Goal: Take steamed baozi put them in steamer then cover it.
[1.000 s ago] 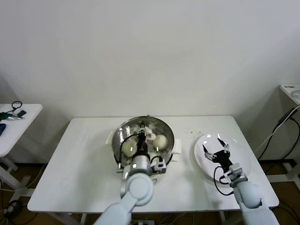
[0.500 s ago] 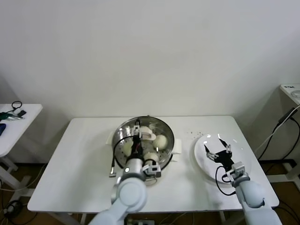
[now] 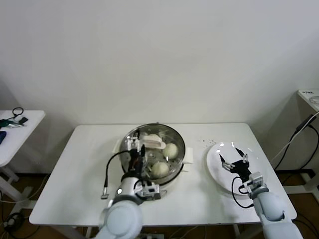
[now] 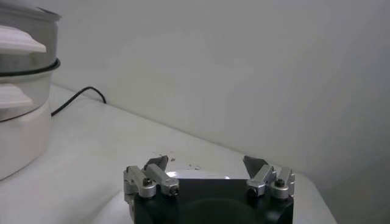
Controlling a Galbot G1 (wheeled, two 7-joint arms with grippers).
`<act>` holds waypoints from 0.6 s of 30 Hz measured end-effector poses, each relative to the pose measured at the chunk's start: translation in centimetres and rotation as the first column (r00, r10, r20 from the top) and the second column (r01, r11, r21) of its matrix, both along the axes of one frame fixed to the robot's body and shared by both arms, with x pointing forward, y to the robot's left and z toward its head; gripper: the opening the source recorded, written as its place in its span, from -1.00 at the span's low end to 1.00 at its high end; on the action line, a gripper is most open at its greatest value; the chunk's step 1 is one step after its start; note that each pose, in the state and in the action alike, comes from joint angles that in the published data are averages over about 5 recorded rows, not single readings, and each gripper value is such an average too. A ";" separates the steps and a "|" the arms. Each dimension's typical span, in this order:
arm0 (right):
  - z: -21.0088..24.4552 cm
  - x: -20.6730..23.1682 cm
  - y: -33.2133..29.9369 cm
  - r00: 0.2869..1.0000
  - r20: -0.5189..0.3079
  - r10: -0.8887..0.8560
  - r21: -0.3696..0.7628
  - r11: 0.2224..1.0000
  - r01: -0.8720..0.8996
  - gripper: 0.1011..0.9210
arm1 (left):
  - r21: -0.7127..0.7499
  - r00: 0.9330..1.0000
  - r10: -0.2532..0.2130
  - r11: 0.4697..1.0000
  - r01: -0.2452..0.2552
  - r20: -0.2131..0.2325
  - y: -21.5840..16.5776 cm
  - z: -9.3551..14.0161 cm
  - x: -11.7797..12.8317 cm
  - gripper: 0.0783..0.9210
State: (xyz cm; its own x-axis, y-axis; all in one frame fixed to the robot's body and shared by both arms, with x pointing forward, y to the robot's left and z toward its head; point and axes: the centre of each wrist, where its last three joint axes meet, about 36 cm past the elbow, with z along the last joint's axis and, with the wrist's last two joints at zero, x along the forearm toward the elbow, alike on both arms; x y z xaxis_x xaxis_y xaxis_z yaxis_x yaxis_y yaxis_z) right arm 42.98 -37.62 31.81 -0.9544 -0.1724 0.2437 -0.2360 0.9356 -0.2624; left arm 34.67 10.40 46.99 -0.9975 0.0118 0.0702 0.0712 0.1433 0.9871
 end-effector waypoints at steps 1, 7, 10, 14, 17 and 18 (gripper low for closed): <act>0.0 0.0 0.0 1.000 0.001 0.001 0.001 1.000 -0.001 0.76 | -0.007 1.000 0.003 1.000 -0.003 0.003 0.3 0.1 -0.2 0.77; 0.2 -0.1 0.1 1.000 0.010 0.007 0.007 1.000 -0.007 0.76 | -0.096 0.998 0.050 0.994 -0.047 0.027 3.0 0.2 -0.8 0.77; 0.2 -0.2 0.1 1.000 0.015 0.013 0.008 1.000 -0.013 0.76 | -0.171 0.995 0.098 0.981 -0.092 0.026 4.8 0.3 -0.8 0.77; 0.4 -0.4 0.1 1.000 0.023 0.017 0.010 1.000 -0.017 0.76 | -0.287 0.985 0.172 0.943 -0.168 -0.011 7.7 0.3 -0.7 0.77; 0.5 -0.6 0.1 0.999 0.032 0.017 0.015 1.000 -0.018 0.76 | -0.379 0.978 0.205 0.903 -0.204 -0.039 10.2 0.0 -0.7 0.77; 0.6 -0.7 0.1 0.999 0.035 0.017 0.017 1.000 -0.017 0.76 | -0.413 0.977 0.209 0.887 -0.208 -0.043 11.0 -0.2 -0.7 0.77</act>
State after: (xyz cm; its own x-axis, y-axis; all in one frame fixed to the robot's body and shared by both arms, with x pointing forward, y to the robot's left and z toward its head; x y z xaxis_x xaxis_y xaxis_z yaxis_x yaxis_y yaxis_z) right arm 42.28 -37.56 32.38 -0.9591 -0.1926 0.2072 -0.2430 0.9360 -0.2545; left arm 33.94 21.42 46.82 -0.9803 -0.1688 0.1023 -0.0073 0.5489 0.8358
